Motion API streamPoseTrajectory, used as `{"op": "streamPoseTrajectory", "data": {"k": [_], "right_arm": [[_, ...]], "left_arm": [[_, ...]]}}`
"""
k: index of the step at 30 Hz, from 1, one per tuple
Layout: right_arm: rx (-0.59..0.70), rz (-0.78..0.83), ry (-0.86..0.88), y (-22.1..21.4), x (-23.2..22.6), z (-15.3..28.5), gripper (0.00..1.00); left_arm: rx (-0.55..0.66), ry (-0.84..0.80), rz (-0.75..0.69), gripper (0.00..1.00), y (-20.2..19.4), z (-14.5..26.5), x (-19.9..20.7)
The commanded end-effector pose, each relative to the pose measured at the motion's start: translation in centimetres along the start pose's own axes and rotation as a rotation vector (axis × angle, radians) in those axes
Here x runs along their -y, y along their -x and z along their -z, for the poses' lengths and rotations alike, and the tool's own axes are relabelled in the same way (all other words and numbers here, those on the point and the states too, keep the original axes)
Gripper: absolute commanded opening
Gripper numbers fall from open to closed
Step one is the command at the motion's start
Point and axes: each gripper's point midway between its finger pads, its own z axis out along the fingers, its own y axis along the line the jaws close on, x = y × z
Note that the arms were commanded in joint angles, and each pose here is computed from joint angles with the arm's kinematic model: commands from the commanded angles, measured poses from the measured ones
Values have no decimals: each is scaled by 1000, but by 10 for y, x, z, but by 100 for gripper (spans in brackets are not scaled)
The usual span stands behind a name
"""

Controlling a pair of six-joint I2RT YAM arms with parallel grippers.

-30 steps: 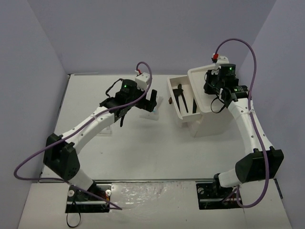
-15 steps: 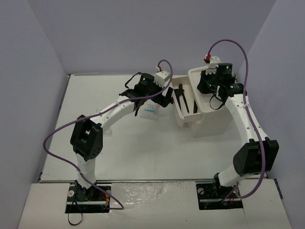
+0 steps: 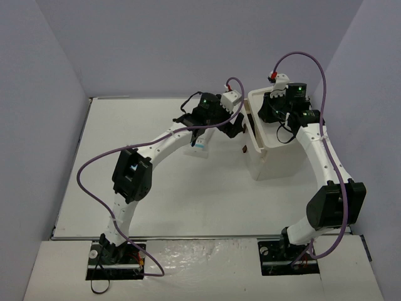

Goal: Organize the makeup

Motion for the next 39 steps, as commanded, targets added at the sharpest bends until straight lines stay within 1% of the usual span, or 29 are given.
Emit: {"op": "streamPoseTrajectory", "data": {"k": [1,5,8,12,13,14,15,16,17,18,19,20,21,22,24,25,27,28,29,31,34,35,37,39], "right_arm": [[-100,-36,113,-32,-24,-13,4],[-100,-42,100,-33,-22,-13,3],[-90,-42,85,-28,-20,-12,4],[-64,-37,41,-16,-14,-8,5],[-52,-33,22,-11,-11,-5,6],[-30,-27,4,-2,-9,-1,10],[-8,-22,-11,6,-8,4,14],[2,-22,-28,10,-6,6,17],[22,-19,-51,18,-3,11,22],[49,-12,-75,30,-1,18,27],[64,-9,-91,36,0,23,33],[84,-4,-109,45,0,31,39],[113,2,-133,57,2,38,42],[130,5,-154,63,4,45,47],[176,-6,-162,80,-2,58,57],[198,-8,-158,88,-8,63,62],[225,-5,-166,98,-15,70,68],[231,6,-158,100,-27,70,74],[233,17,-139,101,-41,69,77],[221,22,-127,97,-66,61,84],[164,6,-76,76,-101,36,92],[144,8,-72,66,-112,27,94],[112,-6,-108,47,-122,5,97],[98,-33,-77,31,-146,-14,97]], "left_arm": [[217,-114,-84,94,81,1,42],[251,-126,-87,94,94,-10,49],[257,-129,-69,94,92,-22,51],[283,-87,-38,94,100,-21,44],[281,-68,-34,94,100,-17,40],[295,-50,-35,94,108,-7,39],[311,-33,-37,94,117,4,37],[302,-13,-30,94,112,6,32],[305,22,-20,94,114,16,25],[313,70,-2,94,120,34,18],[295,116,29,94,111,41,7],[306,148,50,94,116,56,-2],[334,175,71,94,129,79,-4],[343,238,93,94,130,101,-17],[308,359,152,94,112,128,-43],[278,410,182,95,103,147,-50],[237,526,235,95,93,193,-66],[210,592,267,96,81,215,-77],[195,616,282,97,73,226,-83],[171,743,349,97,51,292,-102],[144,872,352,97,23,350,-107],[130,914,345,97,13,369,-108],[47,980,346,97,-20,390,-112],[23,1036,333,97,-37,415,-105]]}}
